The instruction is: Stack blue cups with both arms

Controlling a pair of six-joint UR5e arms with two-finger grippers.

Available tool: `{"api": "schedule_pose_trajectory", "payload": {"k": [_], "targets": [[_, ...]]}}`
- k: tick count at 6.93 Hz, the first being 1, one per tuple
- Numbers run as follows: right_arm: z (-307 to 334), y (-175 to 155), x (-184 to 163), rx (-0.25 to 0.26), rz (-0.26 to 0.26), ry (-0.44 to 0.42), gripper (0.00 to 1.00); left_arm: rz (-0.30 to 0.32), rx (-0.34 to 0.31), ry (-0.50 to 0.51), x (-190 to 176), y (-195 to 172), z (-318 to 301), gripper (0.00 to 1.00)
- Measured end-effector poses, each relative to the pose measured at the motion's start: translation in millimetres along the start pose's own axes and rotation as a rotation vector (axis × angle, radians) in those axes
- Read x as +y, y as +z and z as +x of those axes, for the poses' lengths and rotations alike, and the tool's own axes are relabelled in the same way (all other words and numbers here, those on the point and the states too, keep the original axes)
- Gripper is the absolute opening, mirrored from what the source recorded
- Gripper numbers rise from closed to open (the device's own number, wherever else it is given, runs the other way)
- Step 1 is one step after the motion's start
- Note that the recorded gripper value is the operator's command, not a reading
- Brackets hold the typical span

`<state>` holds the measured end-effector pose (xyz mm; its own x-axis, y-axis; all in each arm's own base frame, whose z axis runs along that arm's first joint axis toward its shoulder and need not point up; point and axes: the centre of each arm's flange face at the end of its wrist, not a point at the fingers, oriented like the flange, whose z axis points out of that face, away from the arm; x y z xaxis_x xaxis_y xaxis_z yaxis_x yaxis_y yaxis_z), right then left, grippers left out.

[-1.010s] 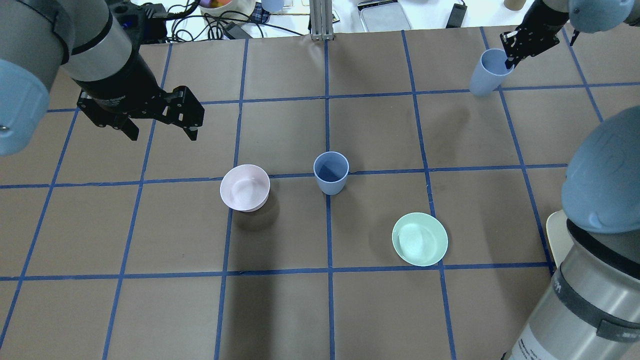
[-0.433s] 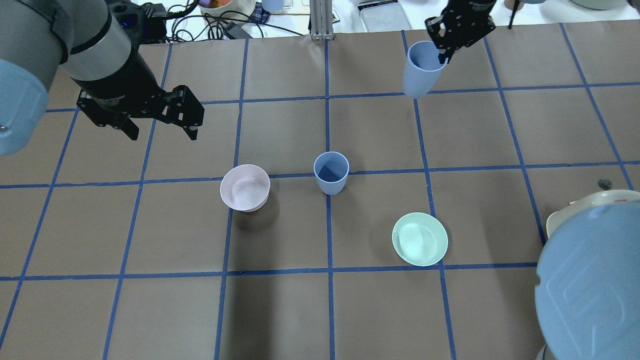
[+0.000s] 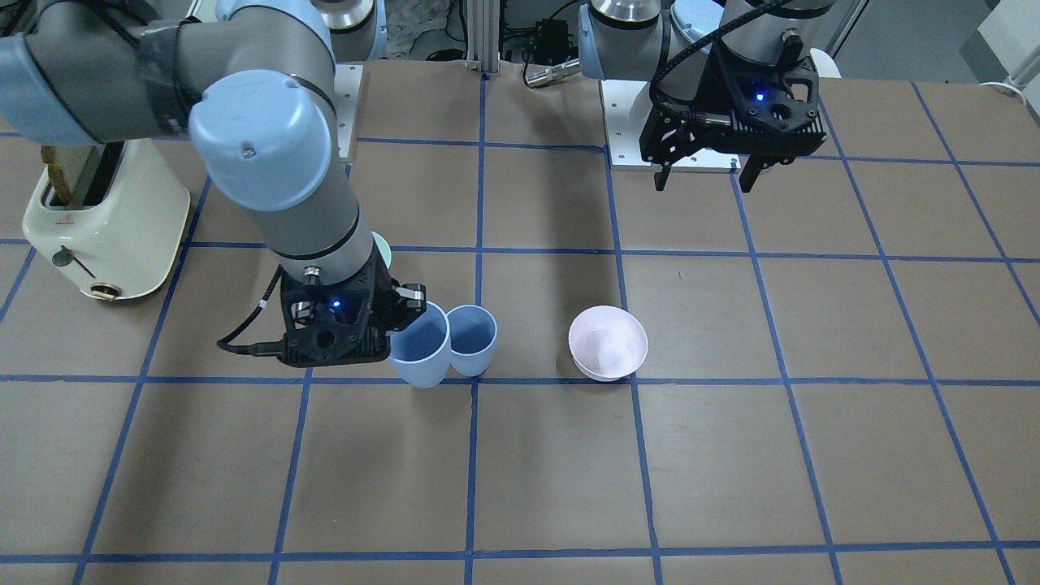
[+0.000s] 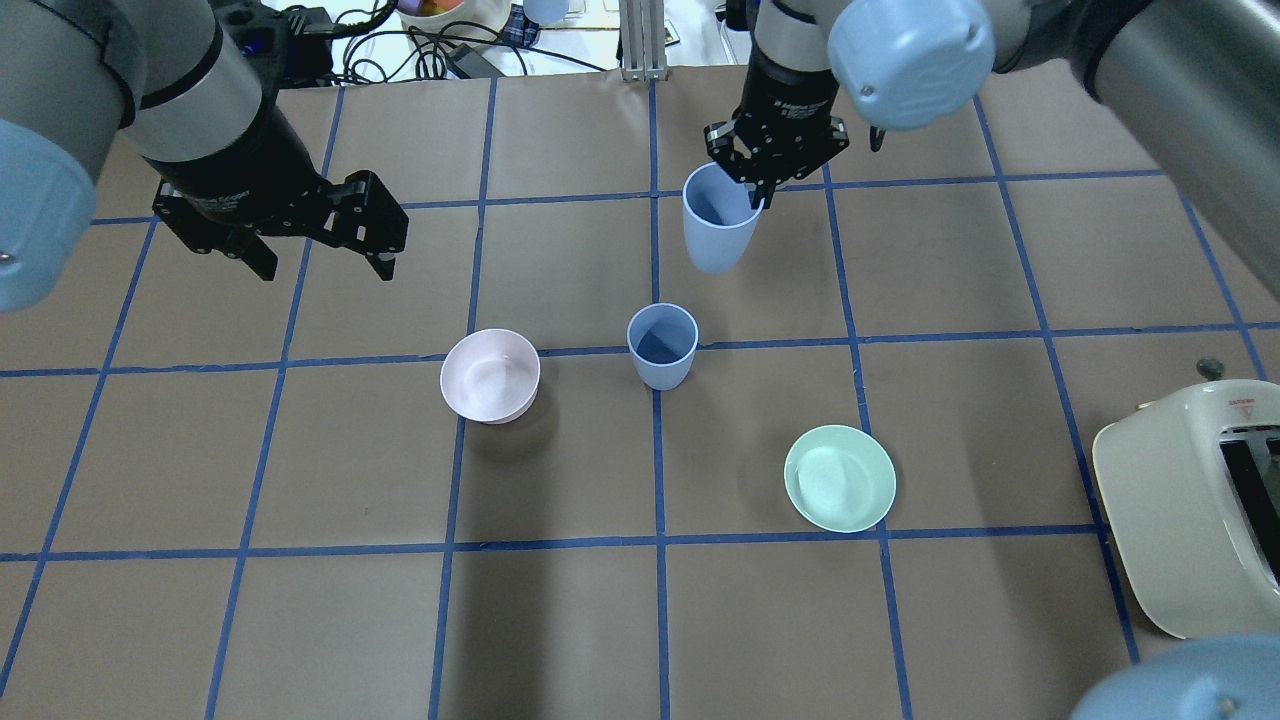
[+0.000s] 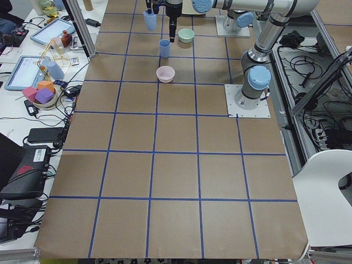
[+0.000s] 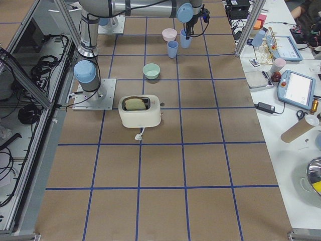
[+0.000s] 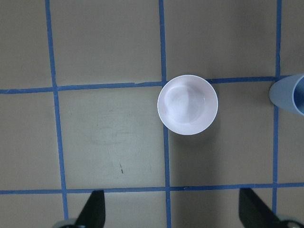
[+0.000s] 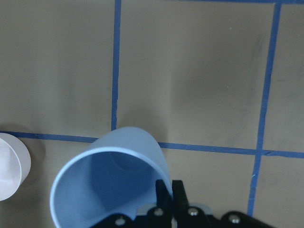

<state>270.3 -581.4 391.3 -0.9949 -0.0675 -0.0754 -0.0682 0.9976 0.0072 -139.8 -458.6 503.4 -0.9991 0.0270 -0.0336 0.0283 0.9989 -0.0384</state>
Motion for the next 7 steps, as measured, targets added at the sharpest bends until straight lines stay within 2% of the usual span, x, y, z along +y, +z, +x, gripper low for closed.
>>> {"api": "schedule_pose_trajectory", "payload": {"k": [2, 5, 7], "targets": [[-30, 27, 29, 0.006, -0.031, -0.009, 0.0, 0.0, -0.001, -0.001, 0, 0, 0, 1.0], [-34, 11, 41, 0.012, -0.003, -0.019, 0.0, 0.0, -0.004, -0.001, 0, 0, -1, 1.0], [-35, 13, 43, 0.021, -0.006, -0.011, 0.0, 0.001, -0.004, -0.002, 0, 0, -1, 1.0]]}}
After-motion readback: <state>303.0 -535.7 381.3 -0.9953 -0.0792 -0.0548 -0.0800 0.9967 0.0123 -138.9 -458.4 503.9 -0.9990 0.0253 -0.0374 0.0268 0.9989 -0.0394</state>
